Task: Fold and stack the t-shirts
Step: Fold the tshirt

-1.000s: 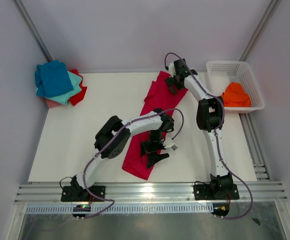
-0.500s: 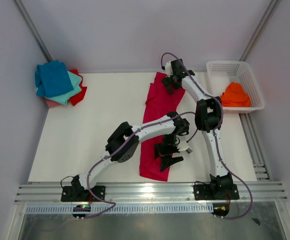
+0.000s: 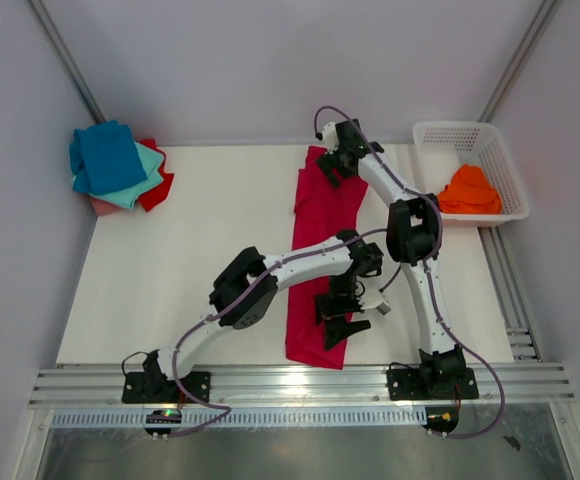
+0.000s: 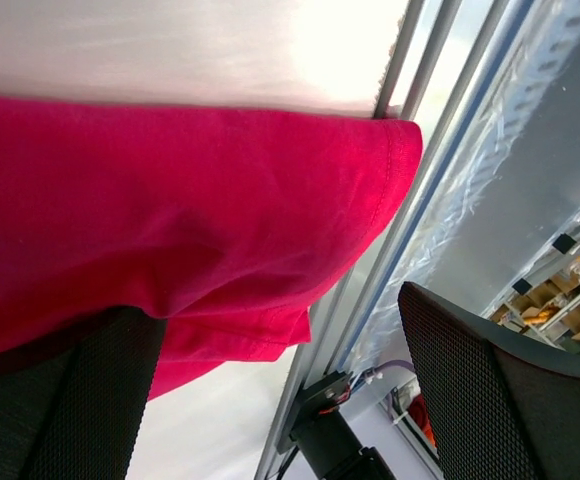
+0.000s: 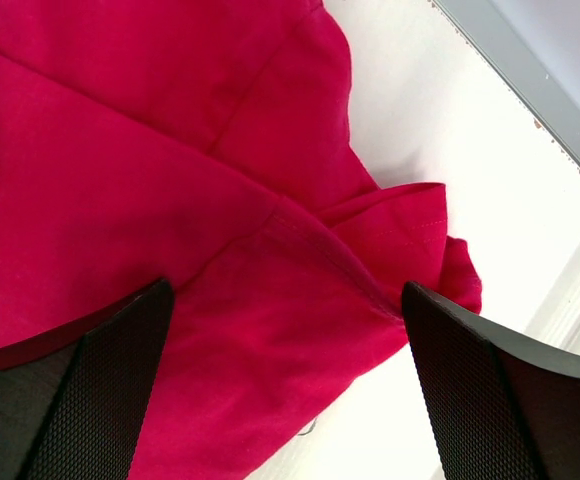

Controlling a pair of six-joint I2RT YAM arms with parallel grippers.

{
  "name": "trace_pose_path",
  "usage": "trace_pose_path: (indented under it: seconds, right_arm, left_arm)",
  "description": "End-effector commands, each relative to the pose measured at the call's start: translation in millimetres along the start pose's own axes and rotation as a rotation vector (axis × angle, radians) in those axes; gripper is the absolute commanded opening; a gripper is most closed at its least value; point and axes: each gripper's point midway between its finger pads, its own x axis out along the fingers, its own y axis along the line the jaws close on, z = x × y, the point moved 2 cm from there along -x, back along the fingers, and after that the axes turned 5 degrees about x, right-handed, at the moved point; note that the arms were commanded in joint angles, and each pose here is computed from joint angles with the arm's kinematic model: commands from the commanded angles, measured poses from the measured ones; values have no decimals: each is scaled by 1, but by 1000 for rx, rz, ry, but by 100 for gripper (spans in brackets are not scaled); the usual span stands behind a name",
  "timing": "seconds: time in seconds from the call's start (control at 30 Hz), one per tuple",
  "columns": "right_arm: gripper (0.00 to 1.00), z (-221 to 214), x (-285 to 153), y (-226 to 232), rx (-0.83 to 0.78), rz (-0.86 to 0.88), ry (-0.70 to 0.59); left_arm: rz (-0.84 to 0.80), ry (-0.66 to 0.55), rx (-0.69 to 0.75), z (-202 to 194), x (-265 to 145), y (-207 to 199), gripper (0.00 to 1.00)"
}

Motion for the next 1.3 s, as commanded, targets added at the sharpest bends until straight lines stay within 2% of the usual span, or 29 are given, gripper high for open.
trace_pose_path:
  seconds: [0.0,0.17,0.33,0.47,0.5,0.6,0.63,0.77,0.97,1.17,1.2,1.27]
  right_arm:
    - [99,6,5,-5,-10,-33,-22]
    - [99,3,10,-3,-10,-28,-16]
    - [100,5,9,-3,-11,-24,-19]
    - [99,3,10,-5,-19,-45,-13]
    - [100,5,7,-9,-14,-60,-18]
    - [99,10,2,-19,50,-82,-65]
    - [99,21,-7,-25,72,-104,-118]
    - [99,57,-41,-42,87,-151,-250]
    - [99,83,-50,-35,42,-85,-306]
    - [99,82,-48,-25,60,-24,-369]
    - [99,97,-69,-28,100,-4,-428]
    - [100,105,-92,-25,181,67,-489]
  left_arm:
    - [-68,-27,50,-3,20,-12,99]
    - [-69,-63,32,-7,10,-25,99]
    - [-66,-95,38,5,9,-24,99]
    - [9,-119,71,14,5,-13,99]
    - [76,-142,93,18,-1,-6,99]
    - [209,-176,104,21,-11,9,99]
    - [247,-230,134,29,-22,8,99]
    - [278,-289,167,35,-33,4,99]
    - [210,-298,150,45,-29,-1,99]
    - [344,-303,136,33,-38,14,99]
    - [389,-361,151,38,-54,12,99]
    - [437,-367,115,27,-59,21,99]
